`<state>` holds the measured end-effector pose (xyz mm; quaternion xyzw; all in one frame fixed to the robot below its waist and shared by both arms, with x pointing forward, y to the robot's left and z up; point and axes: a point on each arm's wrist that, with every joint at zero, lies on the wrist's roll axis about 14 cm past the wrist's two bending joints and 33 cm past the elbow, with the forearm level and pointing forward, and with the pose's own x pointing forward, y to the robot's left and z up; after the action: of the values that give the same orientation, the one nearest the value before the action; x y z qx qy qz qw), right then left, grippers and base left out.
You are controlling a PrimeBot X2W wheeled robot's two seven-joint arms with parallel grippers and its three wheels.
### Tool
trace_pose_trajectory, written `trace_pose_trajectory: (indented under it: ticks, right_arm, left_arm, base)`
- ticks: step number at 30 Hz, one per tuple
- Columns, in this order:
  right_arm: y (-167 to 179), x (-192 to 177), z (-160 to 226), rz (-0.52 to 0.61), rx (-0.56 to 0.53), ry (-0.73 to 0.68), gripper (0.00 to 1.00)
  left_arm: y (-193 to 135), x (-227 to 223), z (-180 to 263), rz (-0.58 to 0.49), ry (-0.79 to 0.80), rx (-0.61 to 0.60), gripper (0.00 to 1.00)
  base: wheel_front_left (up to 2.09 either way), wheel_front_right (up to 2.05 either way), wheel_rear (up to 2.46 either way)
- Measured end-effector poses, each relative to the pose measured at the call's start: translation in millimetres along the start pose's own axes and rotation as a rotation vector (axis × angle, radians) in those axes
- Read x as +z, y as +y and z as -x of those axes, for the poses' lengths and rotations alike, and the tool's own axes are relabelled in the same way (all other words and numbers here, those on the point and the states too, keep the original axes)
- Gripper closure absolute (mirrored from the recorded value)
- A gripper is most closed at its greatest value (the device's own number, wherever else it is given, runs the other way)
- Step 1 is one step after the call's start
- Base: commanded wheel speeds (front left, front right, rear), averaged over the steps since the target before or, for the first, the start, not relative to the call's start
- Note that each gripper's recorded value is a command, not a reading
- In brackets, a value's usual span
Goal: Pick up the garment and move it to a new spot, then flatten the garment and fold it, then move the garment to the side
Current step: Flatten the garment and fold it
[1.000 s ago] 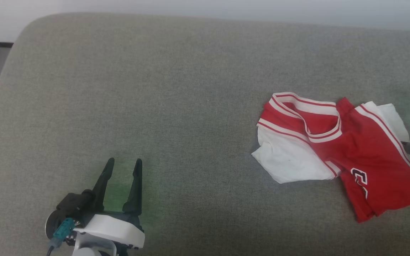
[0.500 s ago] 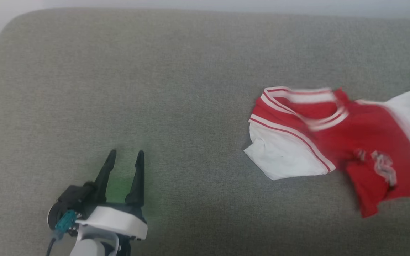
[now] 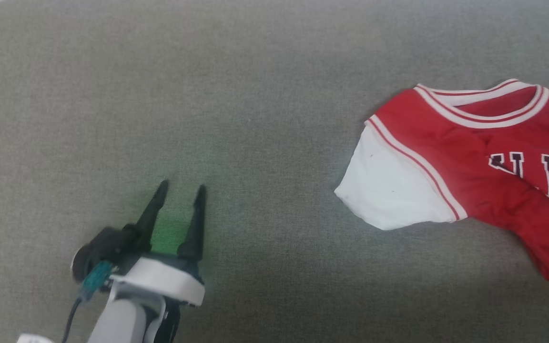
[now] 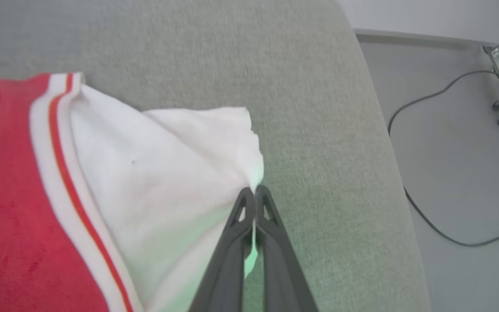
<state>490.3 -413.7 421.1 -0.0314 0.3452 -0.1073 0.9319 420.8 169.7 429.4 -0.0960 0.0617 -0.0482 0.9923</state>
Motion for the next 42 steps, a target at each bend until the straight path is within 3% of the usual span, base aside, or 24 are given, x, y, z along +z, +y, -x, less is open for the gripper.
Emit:
trace_pose_trajectory:
  ticks: [2,10,13,19,26,36,37,38,39,40,41,42]
  right_arm:
    - [1.7,7.0,3.0,-0.014,0.002,-0.050,0.00]
    - [7.2,52.3,42.4,0.028,0.042,-0.397,0.00]
    - [20.0,60.1,59.9,0.003,0.092,-0.481,0.00]
    - [27.0,75.0,100.3,-0.002,0.143,-0.612,0.00]
    - [14.6,58.3,130.4,0.011,0.124,-0.659,0.00]
    - [10.8,49.5,144.0,0.011,0.101,-0.698,0.00]
    - [10.8,49.5,144.0,0.011,0.101,-0.698,0.00]
    - [10.2,48.3,144.3,0.010,0.098,-0.698,0.00]
    - [9.4,47.7,144.3,0.012,0.094,-0.698,0.00]
    - [9.5,47.2,144.1,0.014,0.093,-0.696,0.00]
    - [11.2,47.2,143.7,0.018,0.095,-0.695,0.00]
    - [12.7,47.3,143.5,0.018,0.098,-0.695,0.00]
  left_arm:
    - [-9.0,8.3,-7.2,-0.013,-0.017,-0.048,0.00]
    - [-68.5,63.0,-39.7,-0.157,-0.022,-0.333,0.00]
    - [-100.3,65.3,-46.6,-0.155,0.089,-0.441,0.00]
    - [-161.3,37.7,-41.3,-0.133,0.470,-0.640,0.00]
    - [-180.3,-10.2,-28.8,-0.160,0.900,-0.691,0.00]
    - [-184.4,-62.9,-48.0,-0.172,1.084,-0.624,0.00]
    - [-184.4,-62.9,-48.0,-0.172,1.084,-0.624,0.05]
    - [-183.7,-66.4,-49.7,-0.172,1.092,-0.622,0.27]
    - [-183.7,-69.2,-51.6,-0.168,1.094,-0.619,0.84]
    - [-184.4,-70.5,-54.4,-0.152,1.092,-0.615,0.84]
    - [-185.3,-71.4,-56.7,-0.130,1.092,-0.609,1.00]
    - [-184.5,-72.2,-58.1,-0.122,1.092,-0.605,1.00]
  base:
    - [0.00,0.00,0.00]
    - [0.00,0.00,0.00]
    - [0.00,0.00,0.00]
    - [0.00,0.00,0.00]
    - [0.00,0.00,0.00]
    - [0.00,0.00,0.00]
    - [0.00,0.00,0.00]
    - [0.00,0.00,0.00]
    - [0.00,0.00,0.00]
    - [0.00,0.00,0.00]
    - [0.00,0.00,0.00]
    - [0.00,0.00,0.00]
